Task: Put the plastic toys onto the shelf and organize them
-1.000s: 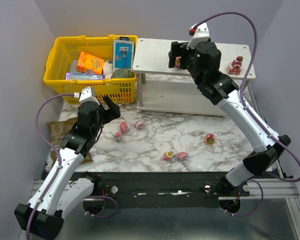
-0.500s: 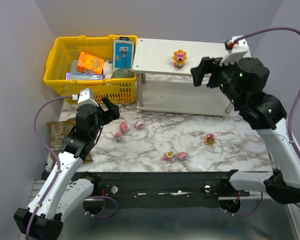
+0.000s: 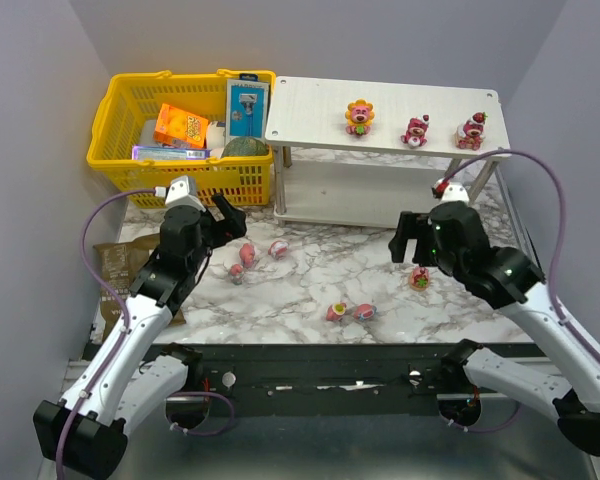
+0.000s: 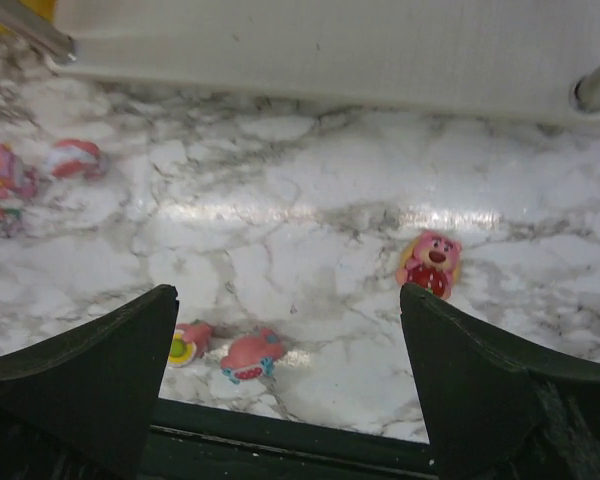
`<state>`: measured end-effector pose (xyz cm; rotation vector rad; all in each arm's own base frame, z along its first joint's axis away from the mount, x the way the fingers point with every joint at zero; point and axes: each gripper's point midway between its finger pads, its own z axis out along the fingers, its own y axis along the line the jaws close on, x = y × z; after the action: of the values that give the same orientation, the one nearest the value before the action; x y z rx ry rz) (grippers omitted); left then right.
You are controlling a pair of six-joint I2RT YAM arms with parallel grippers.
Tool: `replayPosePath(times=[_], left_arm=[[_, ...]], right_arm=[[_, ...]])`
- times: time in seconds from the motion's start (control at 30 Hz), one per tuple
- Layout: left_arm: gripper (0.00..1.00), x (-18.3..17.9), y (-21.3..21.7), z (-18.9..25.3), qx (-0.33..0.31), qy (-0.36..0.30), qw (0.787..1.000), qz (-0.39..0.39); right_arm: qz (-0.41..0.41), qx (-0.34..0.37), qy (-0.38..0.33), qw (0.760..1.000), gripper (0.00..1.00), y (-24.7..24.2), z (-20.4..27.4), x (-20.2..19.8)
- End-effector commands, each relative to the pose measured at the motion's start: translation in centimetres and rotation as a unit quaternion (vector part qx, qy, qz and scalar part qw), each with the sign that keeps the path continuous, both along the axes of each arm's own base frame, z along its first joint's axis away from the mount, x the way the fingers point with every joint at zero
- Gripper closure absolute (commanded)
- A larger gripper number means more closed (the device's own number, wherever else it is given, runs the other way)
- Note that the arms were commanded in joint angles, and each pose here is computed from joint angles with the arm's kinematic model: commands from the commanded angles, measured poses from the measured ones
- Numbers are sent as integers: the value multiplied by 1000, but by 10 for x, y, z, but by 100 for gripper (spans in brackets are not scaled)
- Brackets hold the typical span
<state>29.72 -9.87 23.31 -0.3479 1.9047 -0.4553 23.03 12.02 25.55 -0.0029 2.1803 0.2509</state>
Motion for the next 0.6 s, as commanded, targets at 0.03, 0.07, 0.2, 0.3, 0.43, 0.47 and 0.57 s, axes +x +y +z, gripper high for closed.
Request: replayPosePath(times=[0.03, 0.07, 0.2, 0.3, 0.43, 0.47, 0.57], left_arm=[[1, 3, -13, -1, -14, 8, 1000, -24], [1, 3, -13, -1, -14, 10, 1000, -24], [1, 2, -12, -1, -14, 11, 1000, -24], [1, 2, -13, 0, -15, 11, 1000, -24], [1, 2, -13, 1, -17, 11, 999, -24], [1, 2, -13, 1, -17, 10, 1000, -24], [1, 2, -12, 1, -15, 10, 1000, -22]], right_arm=[[-103, -16, 99, 990, 2, -14, -89, -9], [-120, -8, 104, 987, 2, -14, -96, -9], [-175, -26, 118, 977, 4, -26, -125, -7], [-192, -44, 129, 972, 7, -30, -140, 0], [-204, -66, 173, 961, 10, -35, -165, 2], [-211, -66, 176, 959, 11, -37, -169, 3], [-231, -67, 187, 953, 14, -44, -182, 3]])
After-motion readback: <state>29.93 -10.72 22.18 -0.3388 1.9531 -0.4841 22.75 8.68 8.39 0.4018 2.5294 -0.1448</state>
